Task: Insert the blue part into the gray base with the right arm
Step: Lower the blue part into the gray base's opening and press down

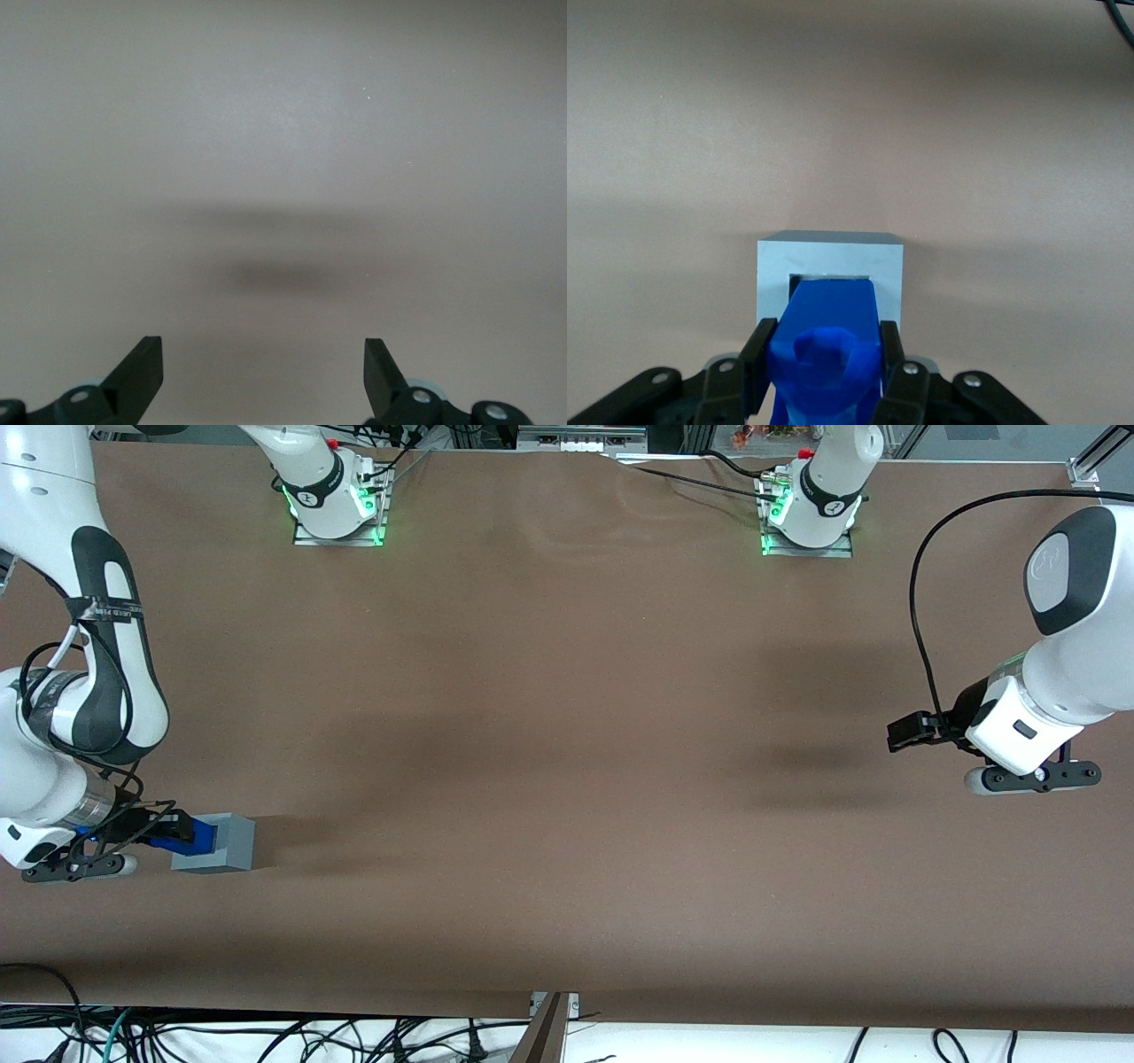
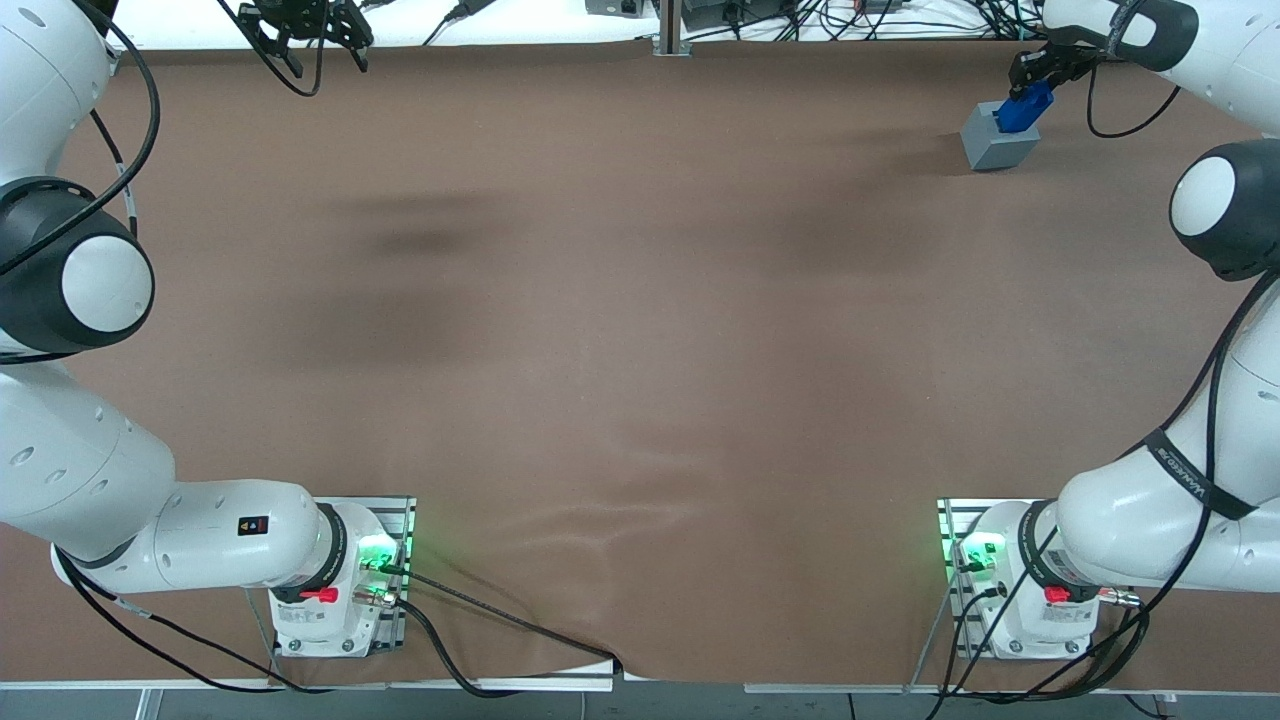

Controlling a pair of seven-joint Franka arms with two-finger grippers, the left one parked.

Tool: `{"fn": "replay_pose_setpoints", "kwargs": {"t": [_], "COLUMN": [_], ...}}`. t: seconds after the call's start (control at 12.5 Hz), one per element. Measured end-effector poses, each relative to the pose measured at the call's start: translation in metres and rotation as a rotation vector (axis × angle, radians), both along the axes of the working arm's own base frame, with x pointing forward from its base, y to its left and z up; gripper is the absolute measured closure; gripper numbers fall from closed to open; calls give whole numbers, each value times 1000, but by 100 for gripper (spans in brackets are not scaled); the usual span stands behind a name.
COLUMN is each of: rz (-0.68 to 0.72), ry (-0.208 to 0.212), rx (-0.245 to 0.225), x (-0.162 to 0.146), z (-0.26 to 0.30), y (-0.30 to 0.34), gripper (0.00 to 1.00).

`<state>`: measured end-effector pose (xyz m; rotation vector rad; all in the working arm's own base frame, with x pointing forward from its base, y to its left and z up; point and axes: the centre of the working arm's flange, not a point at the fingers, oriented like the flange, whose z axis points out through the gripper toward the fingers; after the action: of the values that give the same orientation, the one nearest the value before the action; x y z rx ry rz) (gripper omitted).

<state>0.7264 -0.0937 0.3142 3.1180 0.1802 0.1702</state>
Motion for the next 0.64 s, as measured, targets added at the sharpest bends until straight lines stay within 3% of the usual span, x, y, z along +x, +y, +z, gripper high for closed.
{"fn": "replay_pose_setpoints", "kwargs": {"t": [0.64], "rz": [-9], "ry": [2], "rx": [26], "x": [3], "z": [-15], "y": [4], "gripper": [49]}}
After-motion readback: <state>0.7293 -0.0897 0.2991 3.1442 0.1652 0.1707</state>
